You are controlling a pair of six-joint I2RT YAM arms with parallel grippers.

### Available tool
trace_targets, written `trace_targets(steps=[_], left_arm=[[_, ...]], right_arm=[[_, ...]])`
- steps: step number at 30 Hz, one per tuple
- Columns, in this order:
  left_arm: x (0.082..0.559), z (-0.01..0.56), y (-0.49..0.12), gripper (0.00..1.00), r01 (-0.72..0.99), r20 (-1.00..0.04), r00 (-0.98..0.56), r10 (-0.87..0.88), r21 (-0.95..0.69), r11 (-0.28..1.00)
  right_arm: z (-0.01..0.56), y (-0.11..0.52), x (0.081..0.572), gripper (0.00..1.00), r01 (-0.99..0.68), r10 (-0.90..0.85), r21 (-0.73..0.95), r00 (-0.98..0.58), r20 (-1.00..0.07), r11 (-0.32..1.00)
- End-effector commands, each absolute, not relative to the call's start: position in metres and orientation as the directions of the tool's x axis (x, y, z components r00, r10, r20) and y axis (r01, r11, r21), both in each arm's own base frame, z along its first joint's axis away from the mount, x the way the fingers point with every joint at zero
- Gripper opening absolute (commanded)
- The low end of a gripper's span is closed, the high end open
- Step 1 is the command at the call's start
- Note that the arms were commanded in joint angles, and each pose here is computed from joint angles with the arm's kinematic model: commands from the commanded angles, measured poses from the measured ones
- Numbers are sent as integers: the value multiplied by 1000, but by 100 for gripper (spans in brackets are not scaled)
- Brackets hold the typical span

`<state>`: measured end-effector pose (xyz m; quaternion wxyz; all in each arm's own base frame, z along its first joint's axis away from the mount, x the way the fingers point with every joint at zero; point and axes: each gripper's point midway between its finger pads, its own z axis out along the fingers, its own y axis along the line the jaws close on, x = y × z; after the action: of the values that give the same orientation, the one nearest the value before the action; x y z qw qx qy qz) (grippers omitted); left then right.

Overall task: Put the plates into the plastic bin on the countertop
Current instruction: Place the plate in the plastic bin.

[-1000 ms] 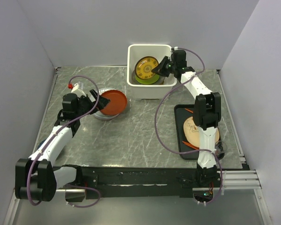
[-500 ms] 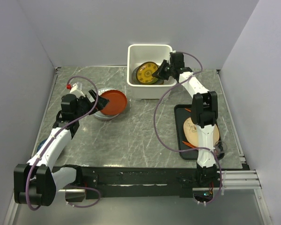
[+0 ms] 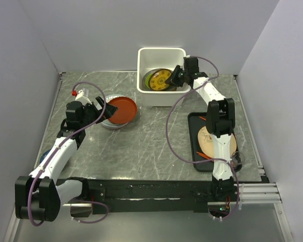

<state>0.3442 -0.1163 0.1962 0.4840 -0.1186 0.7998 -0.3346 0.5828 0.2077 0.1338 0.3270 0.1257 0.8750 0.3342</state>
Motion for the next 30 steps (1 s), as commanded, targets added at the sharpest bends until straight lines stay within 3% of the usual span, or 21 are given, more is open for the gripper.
trace_targets(steps=[1,5,11,20,30], left_arm=[[349,222,-116,99,187,-741,-447,-501,-625,758],[349,222,-116,99,188,-741,-444,-504,-626,756],[347,219,-117,99,186,-736,-449,-506,-631,754],[348,206,-111,99,136,-721,-455,-523,-636,760],[352,174,-95,99,-28,-678,-493,-545,-613,789]], right_arm=[[166,196,589,36,-25,446,651,-709,-547,759],[177,192,585,52,-25,445,639,-696,-563,769],[197,183,573,65,-21,436,609,-678,-591,793],[264,169,544,74,-71,448,588,-577,-683,806],[317,184,497,76,-188,456,624,-530,-715,759]])
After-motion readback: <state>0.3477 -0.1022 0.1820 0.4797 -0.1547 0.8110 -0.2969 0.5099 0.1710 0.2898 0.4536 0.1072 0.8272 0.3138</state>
